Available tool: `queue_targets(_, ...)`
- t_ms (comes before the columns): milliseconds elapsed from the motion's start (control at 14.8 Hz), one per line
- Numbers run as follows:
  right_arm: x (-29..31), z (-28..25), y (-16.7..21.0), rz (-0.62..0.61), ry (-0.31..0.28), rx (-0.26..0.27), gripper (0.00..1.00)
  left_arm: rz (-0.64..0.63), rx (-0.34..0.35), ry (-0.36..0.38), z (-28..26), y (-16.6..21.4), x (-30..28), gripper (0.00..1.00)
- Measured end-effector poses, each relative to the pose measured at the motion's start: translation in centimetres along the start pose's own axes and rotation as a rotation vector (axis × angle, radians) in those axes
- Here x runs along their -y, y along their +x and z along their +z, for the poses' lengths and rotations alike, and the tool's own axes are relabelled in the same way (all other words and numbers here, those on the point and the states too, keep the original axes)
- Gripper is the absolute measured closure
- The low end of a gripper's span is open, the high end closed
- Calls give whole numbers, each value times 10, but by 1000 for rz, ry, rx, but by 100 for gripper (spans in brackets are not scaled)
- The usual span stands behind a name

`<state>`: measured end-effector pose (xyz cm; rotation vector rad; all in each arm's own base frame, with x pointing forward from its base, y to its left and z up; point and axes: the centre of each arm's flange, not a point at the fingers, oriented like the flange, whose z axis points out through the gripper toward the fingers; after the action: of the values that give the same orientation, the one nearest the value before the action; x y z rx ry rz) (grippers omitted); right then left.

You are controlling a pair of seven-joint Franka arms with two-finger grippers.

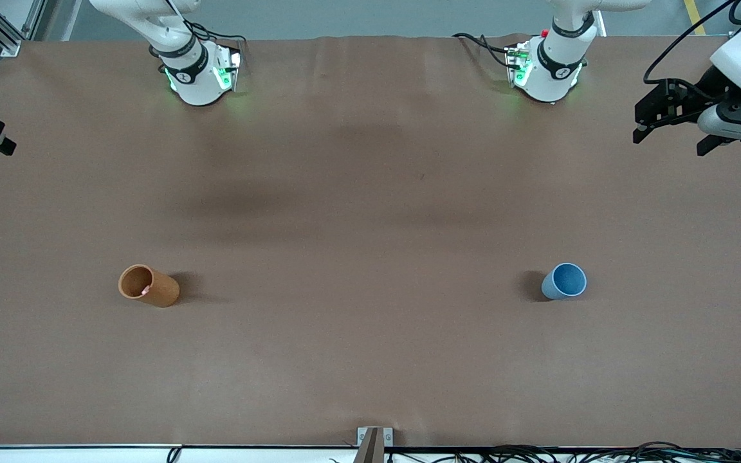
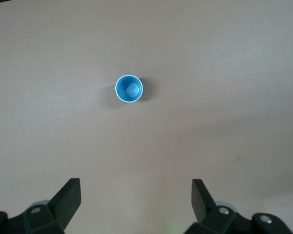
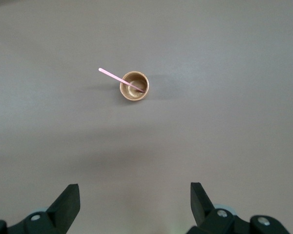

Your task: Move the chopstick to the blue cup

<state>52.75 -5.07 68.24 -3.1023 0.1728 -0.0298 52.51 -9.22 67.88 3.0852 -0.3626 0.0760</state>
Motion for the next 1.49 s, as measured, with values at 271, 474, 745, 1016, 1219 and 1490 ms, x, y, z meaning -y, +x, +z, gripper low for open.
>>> queue_targets(271,0,9,4,1,-2,18,0,-18,30,-4,26,17,10,0)
queue_targets(474,2,38,22,0,-7,48,0,-41,48,-8,78,50,27,0)
queue_targets(745,23,120,82,-32,-49,34,0,-65,32,-5,186,91,46,0)
queue_targets(1016,46,213,118,-34,-226,80,6,-79,14,-1,285,98,55,0)
queue_targets(1219,80,257,123,65,-272,107,11,-87,-28,8,336,84,66,0)
queue_targets(1490,145,281,126,161,-284,47,23,-93,-25,12,387,72,80,0)
